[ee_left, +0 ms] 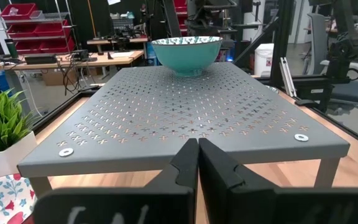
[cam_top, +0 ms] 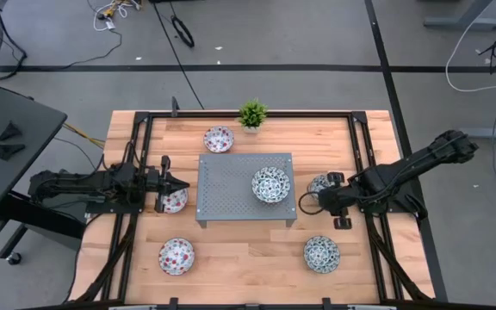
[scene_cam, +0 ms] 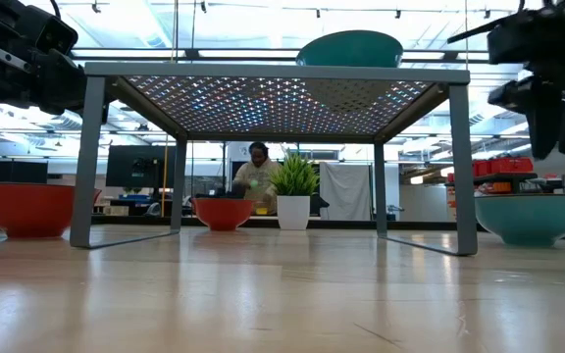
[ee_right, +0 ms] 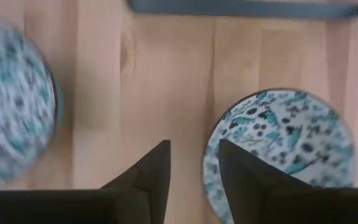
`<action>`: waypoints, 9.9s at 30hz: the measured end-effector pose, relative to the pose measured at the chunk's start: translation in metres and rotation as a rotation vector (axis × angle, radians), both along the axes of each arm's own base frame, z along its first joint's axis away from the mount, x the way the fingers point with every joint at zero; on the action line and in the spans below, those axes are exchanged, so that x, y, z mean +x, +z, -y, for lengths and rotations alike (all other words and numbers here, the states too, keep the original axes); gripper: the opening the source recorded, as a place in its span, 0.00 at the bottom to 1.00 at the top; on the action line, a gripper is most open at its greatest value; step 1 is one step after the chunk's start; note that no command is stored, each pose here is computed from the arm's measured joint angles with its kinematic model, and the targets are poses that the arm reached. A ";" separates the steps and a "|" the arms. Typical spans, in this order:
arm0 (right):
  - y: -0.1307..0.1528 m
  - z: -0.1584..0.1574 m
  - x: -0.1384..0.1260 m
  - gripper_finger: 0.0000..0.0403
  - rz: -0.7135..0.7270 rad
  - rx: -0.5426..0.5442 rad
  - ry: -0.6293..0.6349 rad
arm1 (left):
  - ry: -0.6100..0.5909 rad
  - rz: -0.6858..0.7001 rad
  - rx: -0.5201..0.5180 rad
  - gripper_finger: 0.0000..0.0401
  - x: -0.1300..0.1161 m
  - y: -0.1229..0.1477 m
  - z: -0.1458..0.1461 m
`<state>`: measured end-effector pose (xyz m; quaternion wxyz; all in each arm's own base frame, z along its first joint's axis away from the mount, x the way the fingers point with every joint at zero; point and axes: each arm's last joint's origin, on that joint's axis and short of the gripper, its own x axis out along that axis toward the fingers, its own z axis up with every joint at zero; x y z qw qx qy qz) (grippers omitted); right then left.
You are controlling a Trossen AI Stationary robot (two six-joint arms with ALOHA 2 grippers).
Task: Pick & Place Mini bowls
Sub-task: Stack the top blue patterned bowl on the other blue patterned bowl on the shelf
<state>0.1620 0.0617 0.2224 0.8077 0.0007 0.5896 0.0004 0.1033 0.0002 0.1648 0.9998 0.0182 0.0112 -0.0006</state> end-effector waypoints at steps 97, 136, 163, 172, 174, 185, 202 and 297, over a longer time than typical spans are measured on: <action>-0.012 0.008 0.000 0.00 -0.014 -0.104 -0.132 | 0.000 0.000 0.000 0.05 0.000 0.000 0.000; 0.018 0.017 -0.011 0.00 0.021 -0.283 -0.152 | 0.000 0.000 0.000 0.05 0.000 0.000 0.000; 0.008 0.016 -0.010 0.00 0.034 -0.339 -0.116 | 0.000 0.000 0.000 0.05 0.000 0.000 0.000; 0.002 0.010 -0.006 0.00 0.010 -0.376 -0.090 | 0.000 0.000 0.000 0.05 0.000 0.000 0.000; 0.000 0.009 -0.005 0.00 0.003 -0.385 -0.089 | 0.000 0.000 0.000 0.05 0.000 0.000 0.000; -0.008 -0.001 -0.002 0.00 -0.041 -0.405 -0.038 | 0.000 0.000 0.000 0.05 0.000 0.000 0.000; -0.020 -0.027 0.002 0.00 -0.015 -0.324 -0.058 | 0.000 0.000 0.000 0.05 0.000 0.000 0.000; -0.046 -0.055 -0.007 0.03 -0.021 -0.183 0.156 | 0.000 0.000 0.000 0.05 0.000 0.000 0.000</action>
